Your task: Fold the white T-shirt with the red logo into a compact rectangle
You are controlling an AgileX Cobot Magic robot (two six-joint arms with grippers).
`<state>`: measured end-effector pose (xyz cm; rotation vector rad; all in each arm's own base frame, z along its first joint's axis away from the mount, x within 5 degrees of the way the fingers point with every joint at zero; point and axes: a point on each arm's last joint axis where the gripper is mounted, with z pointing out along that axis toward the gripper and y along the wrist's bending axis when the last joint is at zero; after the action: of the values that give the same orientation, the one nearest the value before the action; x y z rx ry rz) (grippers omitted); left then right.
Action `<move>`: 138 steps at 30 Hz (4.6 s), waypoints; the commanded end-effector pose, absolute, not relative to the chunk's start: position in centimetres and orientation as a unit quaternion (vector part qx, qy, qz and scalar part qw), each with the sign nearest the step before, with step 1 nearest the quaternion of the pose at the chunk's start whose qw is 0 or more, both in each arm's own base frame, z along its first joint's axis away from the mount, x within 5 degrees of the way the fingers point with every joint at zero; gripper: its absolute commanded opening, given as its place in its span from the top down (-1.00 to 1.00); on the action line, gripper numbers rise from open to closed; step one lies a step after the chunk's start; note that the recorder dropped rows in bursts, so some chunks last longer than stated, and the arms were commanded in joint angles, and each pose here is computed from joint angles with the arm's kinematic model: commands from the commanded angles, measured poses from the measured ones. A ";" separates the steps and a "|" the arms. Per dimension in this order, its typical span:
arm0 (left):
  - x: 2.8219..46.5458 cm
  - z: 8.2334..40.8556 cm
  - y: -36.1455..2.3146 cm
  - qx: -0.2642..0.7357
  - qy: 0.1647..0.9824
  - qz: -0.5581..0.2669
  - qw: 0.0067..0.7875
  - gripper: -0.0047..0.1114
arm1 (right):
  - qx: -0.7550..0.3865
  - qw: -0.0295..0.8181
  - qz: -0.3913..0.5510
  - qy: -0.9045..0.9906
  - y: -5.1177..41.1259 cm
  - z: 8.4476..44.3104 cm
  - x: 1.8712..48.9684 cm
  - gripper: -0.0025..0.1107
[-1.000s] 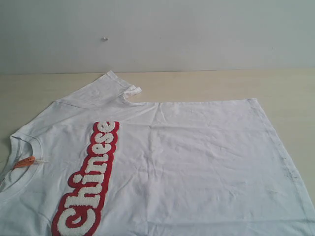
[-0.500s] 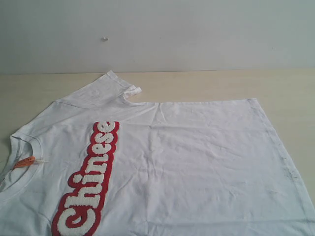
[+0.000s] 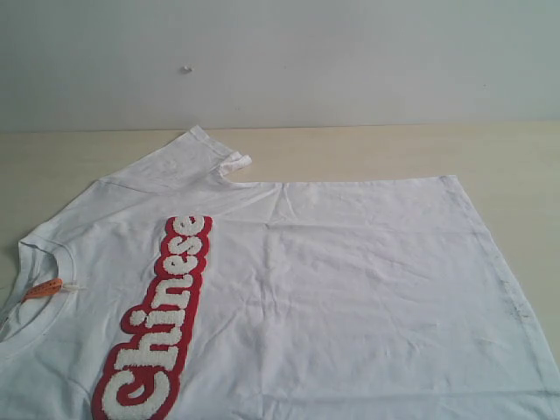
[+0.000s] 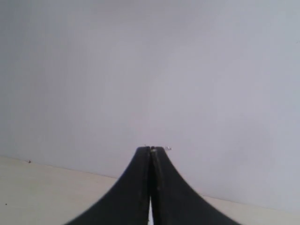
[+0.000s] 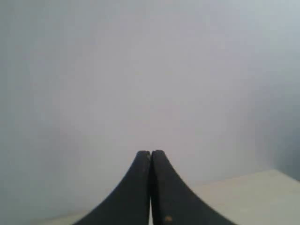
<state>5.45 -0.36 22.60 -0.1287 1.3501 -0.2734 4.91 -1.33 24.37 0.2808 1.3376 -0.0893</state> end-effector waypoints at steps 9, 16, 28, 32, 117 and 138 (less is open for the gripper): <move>5.4 22.8 -0.3 -0.175 0.587 -0.273 0.742 0.92 | 0.271 0.775 0.122 0.558 -1.6 24.5 4.7 0.96; 5.0 24.4 -0.5 -0.192 0.609 -0.297 0.710 0.92 | 0.222 0.767 0.103 0.593 -0.8 26.4 4.3 0.96; 5.3 33.4 -1.0 -0.037 0.706 -0.182 0.684 0.92 | 0.063 0.790 0.039 0.609 0.2 34.7 3.9 0.96; 7.2 35.5 -1.6 -0.001 0.744 -0.156 0.649 0.92 | 0.021 0.748 0.058 0.661 0.7 36.3 5.8 0.96; 30.3 19.0 -8.0 0.696 0.692 0.053 0.185 0.69 | -0.673 0.103 -0.038 0.732 5.4 18.6 28.4 -0.63; 30.5 18.7 -8.5 0.663 0.722 0.031 0.198 -0.89 | -0.671 0.110 -0.043 0.732 5.4 18.6 28.6 -0.63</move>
<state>30.42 -8.19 18.63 1.9111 1.9896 0.1355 28.50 5.45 18.68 -1.9720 2.1592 -0.1172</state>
